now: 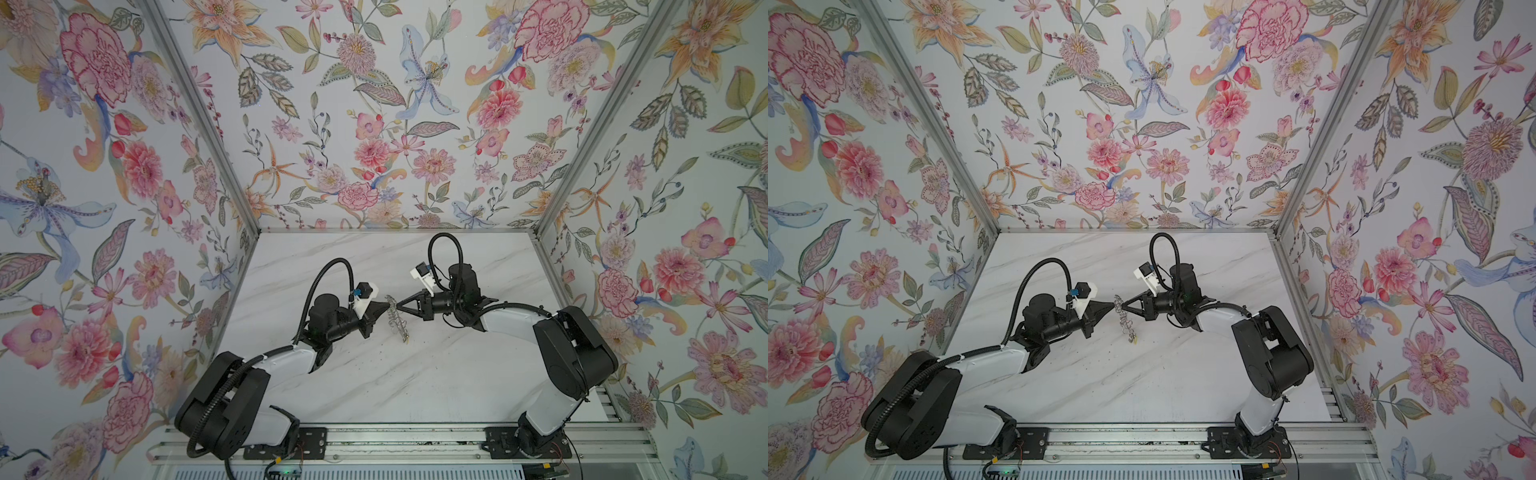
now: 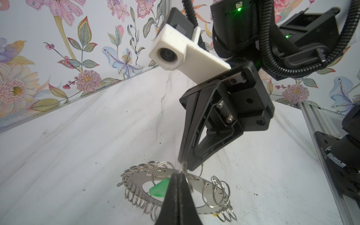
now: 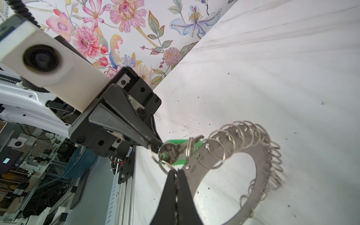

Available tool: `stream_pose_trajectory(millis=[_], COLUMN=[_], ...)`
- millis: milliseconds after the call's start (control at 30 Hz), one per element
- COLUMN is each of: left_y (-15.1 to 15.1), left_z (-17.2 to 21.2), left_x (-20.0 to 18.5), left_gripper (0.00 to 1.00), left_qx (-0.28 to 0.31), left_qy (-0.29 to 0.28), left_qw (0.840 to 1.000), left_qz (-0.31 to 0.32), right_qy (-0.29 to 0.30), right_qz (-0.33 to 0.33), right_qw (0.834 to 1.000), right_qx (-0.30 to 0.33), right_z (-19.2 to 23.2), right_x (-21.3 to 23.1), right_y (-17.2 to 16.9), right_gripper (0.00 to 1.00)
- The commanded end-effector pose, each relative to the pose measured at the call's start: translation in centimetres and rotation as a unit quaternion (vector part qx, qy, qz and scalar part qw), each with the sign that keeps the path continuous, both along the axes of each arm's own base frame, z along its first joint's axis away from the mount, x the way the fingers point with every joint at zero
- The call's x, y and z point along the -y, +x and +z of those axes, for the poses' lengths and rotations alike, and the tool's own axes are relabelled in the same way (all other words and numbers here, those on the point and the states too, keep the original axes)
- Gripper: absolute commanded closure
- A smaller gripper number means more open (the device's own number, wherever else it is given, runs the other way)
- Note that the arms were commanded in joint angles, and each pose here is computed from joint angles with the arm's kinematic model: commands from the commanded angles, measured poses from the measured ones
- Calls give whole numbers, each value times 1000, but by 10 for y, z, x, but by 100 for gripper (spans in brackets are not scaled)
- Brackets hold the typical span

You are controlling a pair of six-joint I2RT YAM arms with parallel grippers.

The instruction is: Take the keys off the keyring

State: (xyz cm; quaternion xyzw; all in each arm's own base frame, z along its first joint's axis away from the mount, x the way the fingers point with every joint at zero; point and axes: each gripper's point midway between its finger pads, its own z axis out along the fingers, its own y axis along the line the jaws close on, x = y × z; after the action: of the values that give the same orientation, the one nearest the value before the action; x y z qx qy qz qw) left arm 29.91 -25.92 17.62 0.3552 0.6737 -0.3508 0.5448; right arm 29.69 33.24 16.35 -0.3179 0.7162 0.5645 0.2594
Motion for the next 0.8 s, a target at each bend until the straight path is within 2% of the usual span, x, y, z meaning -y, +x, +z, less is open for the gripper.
stream_pose_trajectory(millis=[0,767], left_y=[1,6], left_z=[21,9], left_x=[-2,5], left_gripper=[100,100], left_qx=[34,13], left_qy=[-22,-19], left_qw=[999,1000], left_qz=[1,-10], right_qy=[16,17], right_qz=[-15,-8], right_qw=[1000,999], right_qx=[14,30], right_z=[11,25], right_x=[2,-7], right_y=[5,-3], right_gripper=[98,98])
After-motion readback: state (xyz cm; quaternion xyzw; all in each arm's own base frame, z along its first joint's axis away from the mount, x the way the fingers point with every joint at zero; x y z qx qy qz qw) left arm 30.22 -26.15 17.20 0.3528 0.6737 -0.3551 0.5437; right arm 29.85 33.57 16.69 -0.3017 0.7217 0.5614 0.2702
